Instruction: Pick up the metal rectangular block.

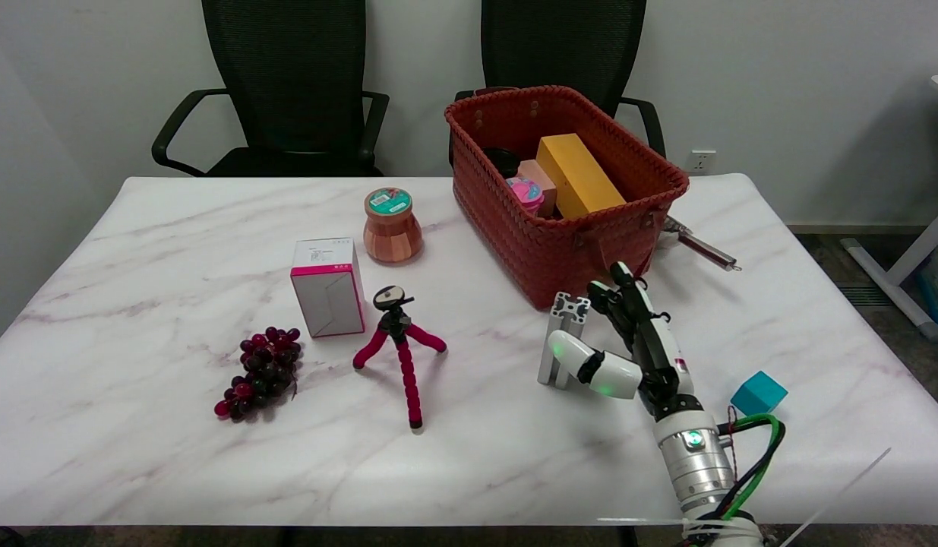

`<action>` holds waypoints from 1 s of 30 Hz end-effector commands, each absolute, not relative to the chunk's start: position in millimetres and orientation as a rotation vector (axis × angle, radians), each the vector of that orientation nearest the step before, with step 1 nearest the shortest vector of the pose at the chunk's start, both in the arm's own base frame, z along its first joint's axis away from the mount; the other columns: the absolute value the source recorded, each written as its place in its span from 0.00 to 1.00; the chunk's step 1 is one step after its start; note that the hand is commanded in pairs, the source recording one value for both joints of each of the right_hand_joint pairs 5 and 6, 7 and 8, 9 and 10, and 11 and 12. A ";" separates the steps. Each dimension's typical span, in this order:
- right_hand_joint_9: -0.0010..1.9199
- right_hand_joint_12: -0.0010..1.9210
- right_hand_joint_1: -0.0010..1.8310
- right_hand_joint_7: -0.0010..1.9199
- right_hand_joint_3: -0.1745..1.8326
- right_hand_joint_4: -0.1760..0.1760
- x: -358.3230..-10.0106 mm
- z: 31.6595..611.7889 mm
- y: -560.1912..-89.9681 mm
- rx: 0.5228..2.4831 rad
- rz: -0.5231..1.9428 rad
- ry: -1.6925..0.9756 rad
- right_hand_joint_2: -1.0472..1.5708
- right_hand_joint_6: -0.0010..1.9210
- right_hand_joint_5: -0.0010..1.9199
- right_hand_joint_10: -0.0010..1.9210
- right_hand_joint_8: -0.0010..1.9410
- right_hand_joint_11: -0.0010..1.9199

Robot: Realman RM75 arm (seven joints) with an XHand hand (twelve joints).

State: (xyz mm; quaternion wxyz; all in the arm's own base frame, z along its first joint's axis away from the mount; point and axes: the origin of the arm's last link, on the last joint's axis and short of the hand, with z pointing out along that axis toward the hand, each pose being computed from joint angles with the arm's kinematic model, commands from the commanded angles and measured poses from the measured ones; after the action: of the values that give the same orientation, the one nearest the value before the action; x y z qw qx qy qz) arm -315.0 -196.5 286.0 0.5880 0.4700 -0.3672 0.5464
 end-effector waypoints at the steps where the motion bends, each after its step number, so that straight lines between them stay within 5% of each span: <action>1: 0.16 0.00 0.56 0.19 0.40 0.50 -309.4 281.0 -176.6 1.096 1.265 -0.746 0.58 0.04 0.04 0.16 0.19 0.00; 30: 0.16 0.00 0.56 0.25 0.42 0.50 -327.2 275.0 -184.7 1.092 1.213 -0.827 0.58 0.08 0.08 0.16 0.25 0.00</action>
State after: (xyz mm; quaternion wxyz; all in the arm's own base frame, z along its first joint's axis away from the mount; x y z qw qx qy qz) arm -317.7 -175.2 275.9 0.6076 0.4739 -0.3431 0.5371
